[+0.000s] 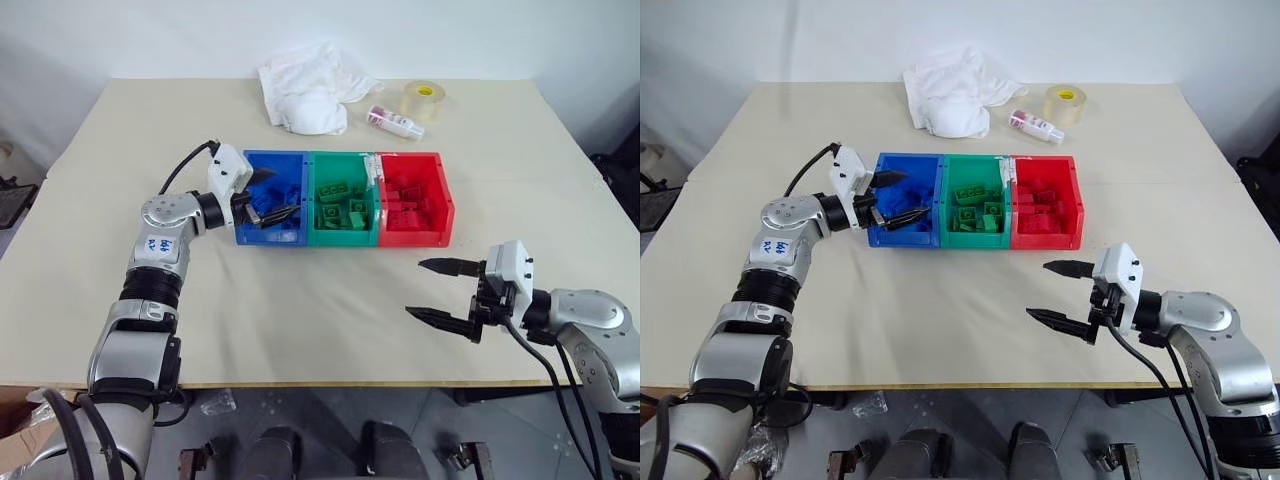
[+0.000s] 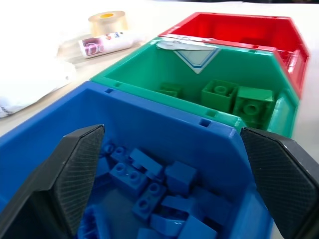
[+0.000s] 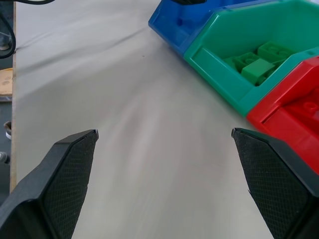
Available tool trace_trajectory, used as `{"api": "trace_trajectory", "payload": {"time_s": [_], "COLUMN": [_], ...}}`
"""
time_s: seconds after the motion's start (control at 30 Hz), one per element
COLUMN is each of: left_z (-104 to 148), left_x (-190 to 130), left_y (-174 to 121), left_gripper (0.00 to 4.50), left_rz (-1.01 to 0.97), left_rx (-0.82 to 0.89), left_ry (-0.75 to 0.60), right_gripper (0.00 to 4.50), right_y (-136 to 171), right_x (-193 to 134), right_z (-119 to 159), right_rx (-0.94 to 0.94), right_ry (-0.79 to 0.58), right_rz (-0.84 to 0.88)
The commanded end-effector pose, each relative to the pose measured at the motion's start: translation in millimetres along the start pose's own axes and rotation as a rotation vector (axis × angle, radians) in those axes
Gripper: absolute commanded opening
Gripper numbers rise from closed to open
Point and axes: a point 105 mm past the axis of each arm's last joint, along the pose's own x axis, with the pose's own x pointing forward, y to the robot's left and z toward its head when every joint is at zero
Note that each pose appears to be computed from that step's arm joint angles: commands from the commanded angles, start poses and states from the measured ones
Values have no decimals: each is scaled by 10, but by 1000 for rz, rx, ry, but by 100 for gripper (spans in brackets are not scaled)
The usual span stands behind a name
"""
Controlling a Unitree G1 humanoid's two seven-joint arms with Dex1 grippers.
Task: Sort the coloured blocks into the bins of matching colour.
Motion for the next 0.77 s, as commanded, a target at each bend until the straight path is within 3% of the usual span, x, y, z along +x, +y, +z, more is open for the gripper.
{"api": "trace_trajectory", "payload": {"time_s": [0.03,0.13,0.4,0.57,0.77], "left_z": [252,214,-271,-393,-392], "left_x": [-185,-522,-1413,-1682,-1667], "left_y": [42,-16,-385,-489,-531], "left_gripper": [449,449,449,449,449], "left_rz": [-16,-47,-42,35,65], "left_rx": [71,102,-43,-75,-90], "left_ry": [-92,-79,111,121,106], "right_gripper": [450,450,450,450,450], "right_y": [-15,-47,-221,-397,-478], "right_x": [-64,-108,-283,-375,-351], "right_z": [139,116,-16,-118,-124], "right_rx": [-49,-46,-22,-10,-11], "right_ry": [-24,-6,75,113,109], "right_rz": [-12,-4,28,10,11]}}
